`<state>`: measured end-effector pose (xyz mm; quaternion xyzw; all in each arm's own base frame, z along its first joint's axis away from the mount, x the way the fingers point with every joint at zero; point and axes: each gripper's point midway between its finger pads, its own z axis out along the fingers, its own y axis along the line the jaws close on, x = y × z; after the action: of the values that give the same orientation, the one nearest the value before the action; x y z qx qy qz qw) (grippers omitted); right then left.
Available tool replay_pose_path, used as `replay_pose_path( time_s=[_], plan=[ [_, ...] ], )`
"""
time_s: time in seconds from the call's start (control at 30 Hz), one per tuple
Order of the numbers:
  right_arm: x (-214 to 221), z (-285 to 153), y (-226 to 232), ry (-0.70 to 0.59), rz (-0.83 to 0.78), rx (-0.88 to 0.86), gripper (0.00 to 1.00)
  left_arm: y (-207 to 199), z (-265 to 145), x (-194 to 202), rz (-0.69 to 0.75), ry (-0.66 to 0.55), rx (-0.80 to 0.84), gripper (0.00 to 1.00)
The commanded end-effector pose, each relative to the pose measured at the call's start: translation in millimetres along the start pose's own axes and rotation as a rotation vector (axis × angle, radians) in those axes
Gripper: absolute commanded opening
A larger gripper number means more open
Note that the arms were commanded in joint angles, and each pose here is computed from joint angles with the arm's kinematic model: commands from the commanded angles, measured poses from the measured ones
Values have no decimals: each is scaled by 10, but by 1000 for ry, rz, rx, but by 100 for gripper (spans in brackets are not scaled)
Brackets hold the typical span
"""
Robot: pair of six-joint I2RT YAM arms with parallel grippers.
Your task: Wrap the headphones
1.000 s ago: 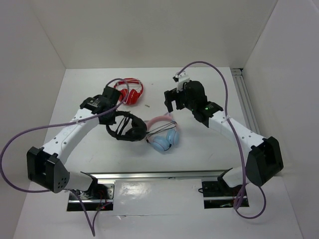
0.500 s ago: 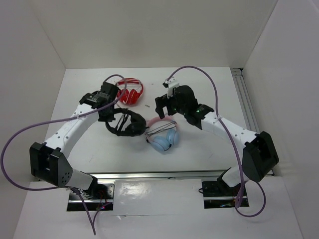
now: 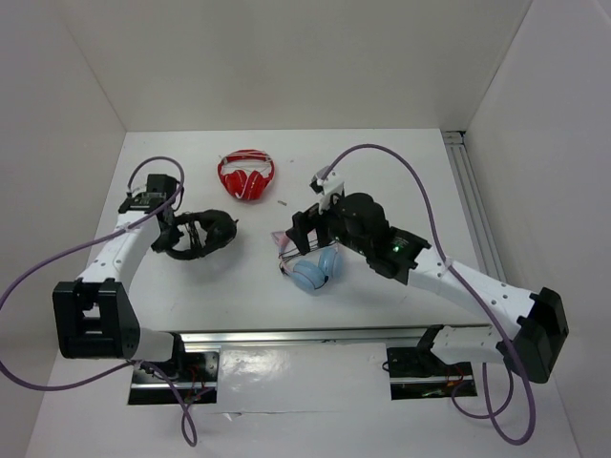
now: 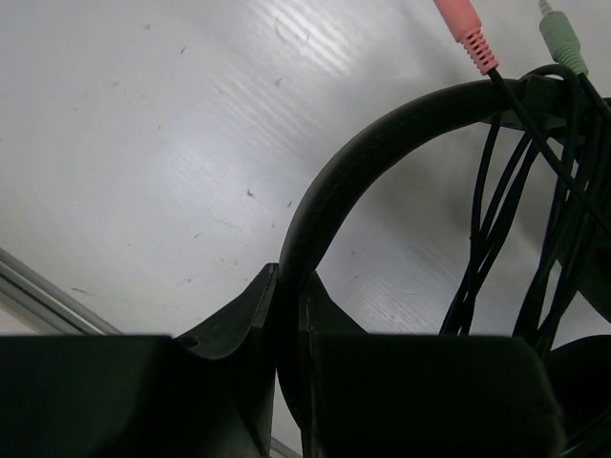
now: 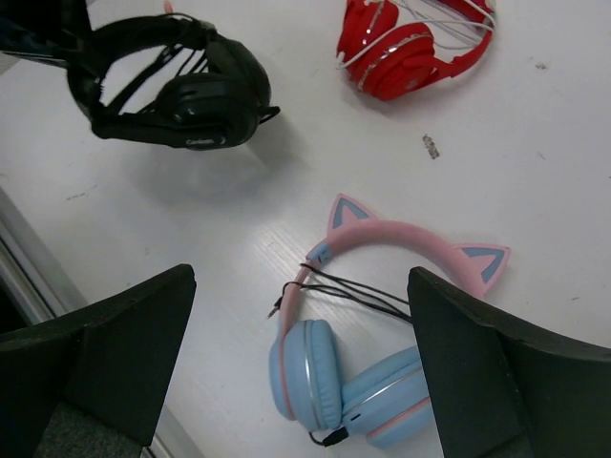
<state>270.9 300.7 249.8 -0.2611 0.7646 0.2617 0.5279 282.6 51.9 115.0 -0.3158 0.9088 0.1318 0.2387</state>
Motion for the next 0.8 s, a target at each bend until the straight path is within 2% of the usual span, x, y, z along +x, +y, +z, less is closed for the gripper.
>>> replay_pose_path(
  time_s=[0.0, 0.13, 0.23, 0.33, 0.4, 0.47, 0.53, 0.67, 0.73, 0.77],
  plan=[
    [-61, -124, 54, -59, 14, 16, 99, 25, 105, 157, -150, 12, -18, 0],
    [35, -163, 73, -54, 9, 13, 99, -26, 223, 464, -219, 46, 3, 0],
    [155, -155, 109, -29, 4, -3, 99, 209, 343, 666, -337, 74, -72, 0],
    [129, -171, 139, -46, 6, -21, 99, 323, 385, 695, -397, 55, -106, 0],
    [127, -184, 138, -54, 7, -23, 99, 495, 386, 707, -437, 26, -185, 0],
    [110, -186, 199, -62, 5, -46, 99, 645, 404, 713, -537, 20, -272, 0],
    [141, -181, 230, -59, 4, -65, 99, 803, 411, 770, -578, 48, -358, 0],
    [190, -177, 303, -56, 11, -97, 99, 1126, 437, 868, -766, 92, -580, 0],
    [242, -178, 337, -46, 7, -106, 99, 1211, 407, 901, -812, 110, -628, 0],
    [242, -178, 337, -46, 7, -106, 99, 1247, 392, 926, -882, 105, -660, 0]
  ],
)
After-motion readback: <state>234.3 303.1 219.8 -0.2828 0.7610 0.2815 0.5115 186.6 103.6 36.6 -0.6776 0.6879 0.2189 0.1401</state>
